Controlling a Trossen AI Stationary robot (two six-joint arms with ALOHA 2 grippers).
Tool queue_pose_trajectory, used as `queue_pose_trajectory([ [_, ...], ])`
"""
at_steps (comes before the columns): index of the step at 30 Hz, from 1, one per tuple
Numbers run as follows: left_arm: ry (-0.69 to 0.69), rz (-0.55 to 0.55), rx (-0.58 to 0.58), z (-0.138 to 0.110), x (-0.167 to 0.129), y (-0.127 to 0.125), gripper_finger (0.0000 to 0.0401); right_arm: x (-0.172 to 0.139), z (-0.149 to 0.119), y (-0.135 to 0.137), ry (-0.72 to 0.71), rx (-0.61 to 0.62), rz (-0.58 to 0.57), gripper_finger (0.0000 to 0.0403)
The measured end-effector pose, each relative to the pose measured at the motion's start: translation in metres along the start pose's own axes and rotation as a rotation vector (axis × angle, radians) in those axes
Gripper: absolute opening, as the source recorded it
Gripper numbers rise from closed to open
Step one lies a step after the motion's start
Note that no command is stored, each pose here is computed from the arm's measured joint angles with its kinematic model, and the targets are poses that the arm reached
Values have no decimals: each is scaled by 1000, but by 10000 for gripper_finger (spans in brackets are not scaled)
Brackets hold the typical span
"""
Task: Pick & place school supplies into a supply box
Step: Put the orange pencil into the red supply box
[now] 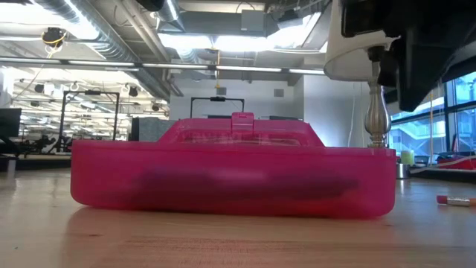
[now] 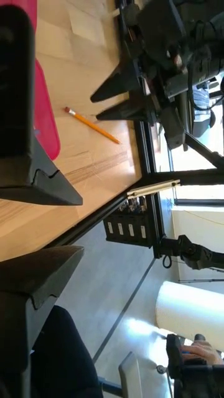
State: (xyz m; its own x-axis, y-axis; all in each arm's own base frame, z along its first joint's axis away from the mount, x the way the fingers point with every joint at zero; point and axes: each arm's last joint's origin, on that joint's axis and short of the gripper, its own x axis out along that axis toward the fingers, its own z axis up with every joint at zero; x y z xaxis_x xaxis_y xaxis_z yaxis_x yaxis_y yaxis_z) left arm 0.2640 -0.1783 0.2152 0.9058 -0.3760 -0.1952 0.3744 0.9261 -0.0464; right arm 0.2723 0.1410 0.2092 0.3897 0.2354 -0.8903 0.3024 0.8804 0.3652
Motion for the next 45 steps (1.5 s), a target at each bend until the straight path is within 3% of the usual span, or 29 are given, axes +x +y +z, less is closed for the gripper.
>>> queue_pose_trajectory([
  [2,0,0,0,0,0,0,108,0,0,0,9,-59,10,144],
  [8,0,0,0,0,0,0,111,2,-2,-4,-32,-76,-99,136],
  [13,0,0,0,0,0,0,108,14,-8,-1,0,-114,-117,121],
  [27,1,0,34,0,0,0,108,49,-2,21,187,-92,-313,89],
  [34,1,0,34,0,0,0,110,73,-3,18,256,-81,-400,89],
  [45,8,1,36,-1,0,0,108,72,-6,14,271,9,-457,89],
])
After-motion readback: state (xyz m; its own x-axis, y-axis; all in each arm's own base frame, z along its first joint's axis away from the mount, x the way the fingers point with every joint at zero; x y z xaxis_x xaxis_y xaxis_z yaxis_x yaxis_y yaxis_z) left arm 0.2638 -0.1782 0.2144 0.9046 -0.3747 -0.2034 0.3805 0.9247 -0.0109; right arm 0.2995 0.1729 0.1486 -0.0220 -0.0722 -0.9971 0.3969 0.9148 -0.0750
